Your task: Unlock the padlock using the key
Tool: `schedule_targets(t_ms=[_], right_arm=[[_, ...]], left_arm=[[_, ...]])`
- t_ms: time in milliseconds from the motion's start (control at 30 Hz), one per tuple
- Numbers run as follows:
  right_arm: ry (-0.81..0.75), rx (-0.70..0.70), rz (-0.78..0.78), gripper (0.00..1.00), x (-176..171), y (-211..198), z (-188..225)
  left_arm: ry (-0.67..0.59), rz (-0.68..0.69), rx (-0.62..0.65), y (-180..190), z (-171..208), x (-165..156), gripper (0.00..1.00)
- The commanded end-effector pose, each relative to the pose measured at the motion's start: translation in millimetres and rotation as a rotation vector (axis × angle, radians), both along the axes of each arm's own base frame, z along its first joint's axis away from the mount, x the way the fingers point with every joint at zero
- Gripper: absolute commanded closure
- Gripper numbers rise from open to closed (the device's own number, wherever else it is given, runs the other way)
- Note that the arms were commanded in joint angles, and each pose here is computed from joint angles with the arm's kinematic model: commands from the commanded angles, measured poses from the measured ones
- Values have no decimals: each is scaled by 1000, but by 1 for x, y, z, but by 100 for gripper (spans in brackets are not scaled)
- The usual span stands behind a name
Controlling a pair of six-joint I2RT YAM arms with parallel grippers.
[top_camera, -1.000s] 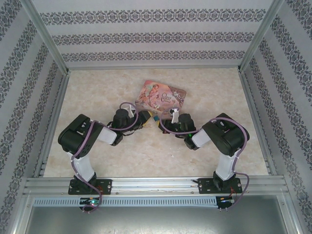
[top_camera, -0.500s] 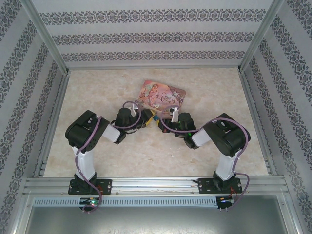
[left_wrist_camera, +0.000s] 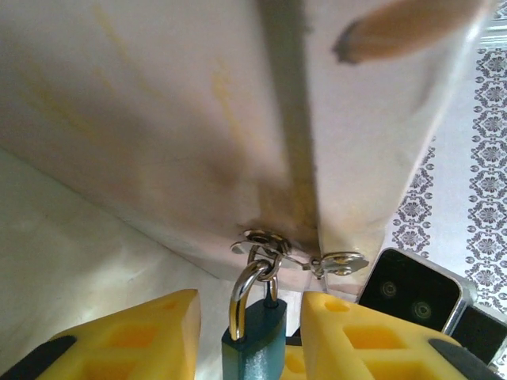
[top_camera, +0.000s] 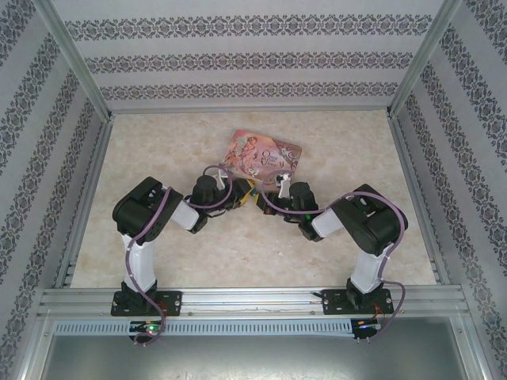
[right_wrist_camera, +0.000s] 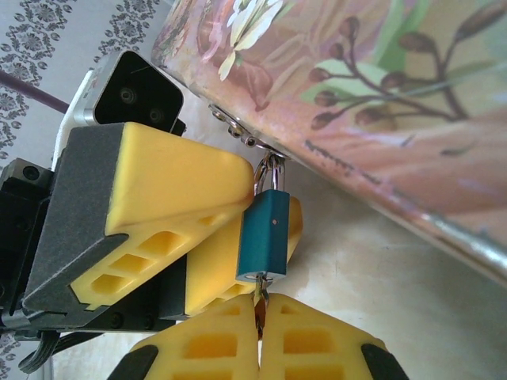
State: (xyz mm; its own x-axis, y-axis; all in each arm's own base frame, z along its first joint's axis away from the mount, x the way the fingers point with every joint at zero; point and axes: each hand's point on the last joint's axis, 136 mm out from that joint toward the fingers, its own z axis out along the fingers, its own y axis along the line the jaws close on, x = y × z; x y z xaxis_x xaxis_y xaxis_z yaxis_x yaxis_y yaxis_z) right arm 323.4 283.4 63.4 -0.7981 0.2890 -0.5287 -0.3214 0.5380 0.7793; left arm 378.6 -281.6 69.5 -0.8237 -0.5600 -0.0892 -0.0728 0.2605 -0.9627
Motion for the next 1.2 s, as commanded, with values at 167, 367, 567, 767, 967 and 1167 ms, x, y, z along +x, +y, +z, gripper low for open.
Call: schedule_targets(t_ms=[167, 367, 567, 767, 967, 1167], right_arm=[[-13, 54, 32, 100, 1, 7, 19], [-12, 63, 39, 100, 0, 8, 21], [-19, 74, 41, 94, 1, 9, 26], [-30, 59, 12, 81, 0, 1, 26], [-40, 17, -36, 66, -2, -14, 23], [-61, -71, -86, 54, -6, -33, 18]], left_arm=[[-62, -28, -45, -14, 21, 4, 69], [-61, -32, -48, -16, 20, 4, 74], [-64, -32, -50, -17, 22, 4, 81], [-64, -25, -41, -16, 22, 5, 89], [-64, -18, -23, -15, 24, 6, 94], [-61, -15, -24, -16, 23, 8, 94]])
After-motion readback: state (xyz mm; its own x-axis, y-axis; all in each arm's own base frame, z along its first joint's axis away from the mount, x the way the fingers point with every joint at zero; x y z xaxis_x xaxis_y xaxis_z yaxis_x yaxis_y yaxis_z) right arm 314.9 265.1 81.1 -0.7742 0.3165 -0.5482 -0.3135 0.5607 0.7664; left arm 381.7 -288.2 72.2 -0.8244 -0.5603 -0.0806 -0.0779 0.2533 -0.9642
